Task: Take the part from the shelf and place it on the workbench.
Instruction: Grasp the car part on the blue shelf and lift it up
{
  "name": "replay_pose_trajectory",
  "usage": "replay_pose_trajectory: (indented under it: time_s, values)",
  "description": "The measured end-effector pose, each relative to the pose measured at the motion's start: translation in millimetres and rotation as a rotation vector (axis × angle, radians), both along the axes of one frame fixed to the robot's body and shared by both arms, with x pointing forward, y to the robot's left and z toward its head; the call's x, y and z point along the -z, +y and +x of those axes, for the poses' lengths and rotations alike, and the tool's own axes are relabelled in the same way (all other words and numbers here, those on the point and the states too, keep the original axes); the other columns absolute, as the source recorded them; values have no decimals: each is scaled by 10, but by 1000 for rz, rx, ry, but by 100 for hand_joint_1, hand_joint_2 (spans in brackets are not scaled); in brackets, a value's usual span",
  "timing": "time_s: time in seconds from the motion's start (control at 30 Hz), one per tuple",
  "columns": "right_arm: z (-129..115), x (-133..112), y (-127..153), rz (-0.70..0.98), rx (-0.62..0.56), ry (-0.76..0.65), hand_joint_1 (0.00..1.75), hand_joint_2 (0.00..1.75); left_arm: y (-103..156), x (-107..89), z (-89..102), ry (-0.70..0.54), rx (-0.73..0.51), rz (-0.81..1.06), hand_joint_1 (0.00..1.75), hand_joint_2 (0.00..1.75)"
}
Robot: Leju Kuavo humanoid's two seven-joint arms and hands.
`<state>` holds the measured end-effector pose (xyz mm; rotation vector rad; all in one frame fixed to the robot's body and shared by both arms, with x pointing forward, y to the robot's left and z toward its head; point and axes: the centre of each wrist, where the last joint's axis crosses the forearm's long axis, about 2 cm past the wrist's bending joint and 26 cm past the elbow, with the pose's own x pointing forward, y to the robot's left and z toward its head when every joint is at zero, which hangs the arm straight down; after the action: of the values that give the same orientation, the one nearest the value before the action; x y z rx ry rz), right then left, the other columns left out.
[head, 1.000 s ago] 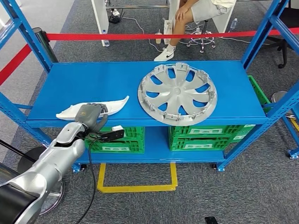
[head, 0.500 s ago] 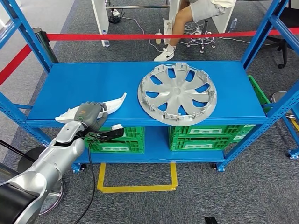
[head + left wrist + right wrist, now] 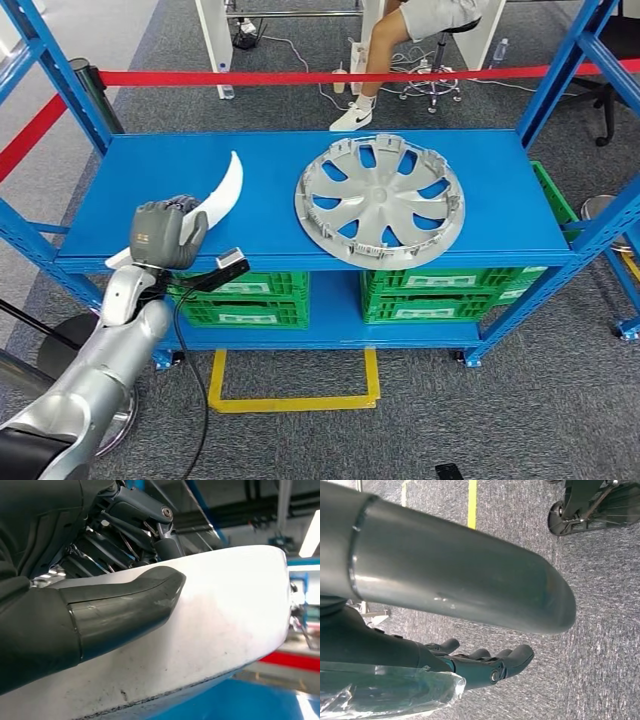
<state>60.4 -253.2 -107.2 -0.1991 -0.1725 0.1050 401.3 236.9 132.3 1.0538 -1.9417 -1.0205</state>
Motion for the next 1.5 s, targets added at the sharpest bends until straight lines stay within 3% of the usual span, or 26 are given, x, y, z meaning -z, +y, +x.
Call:
replay_pose_trajectory:
  time_s: [0.37,1.5]
  values:
    - [10,-3,26,3,-10,-2,0,0,101,-146,-60,-124,-46,-131,169,175]
    - [12,-5,38,5,-28,-1,0,0,140,-44,-96,-98,-52,-195,168,175]
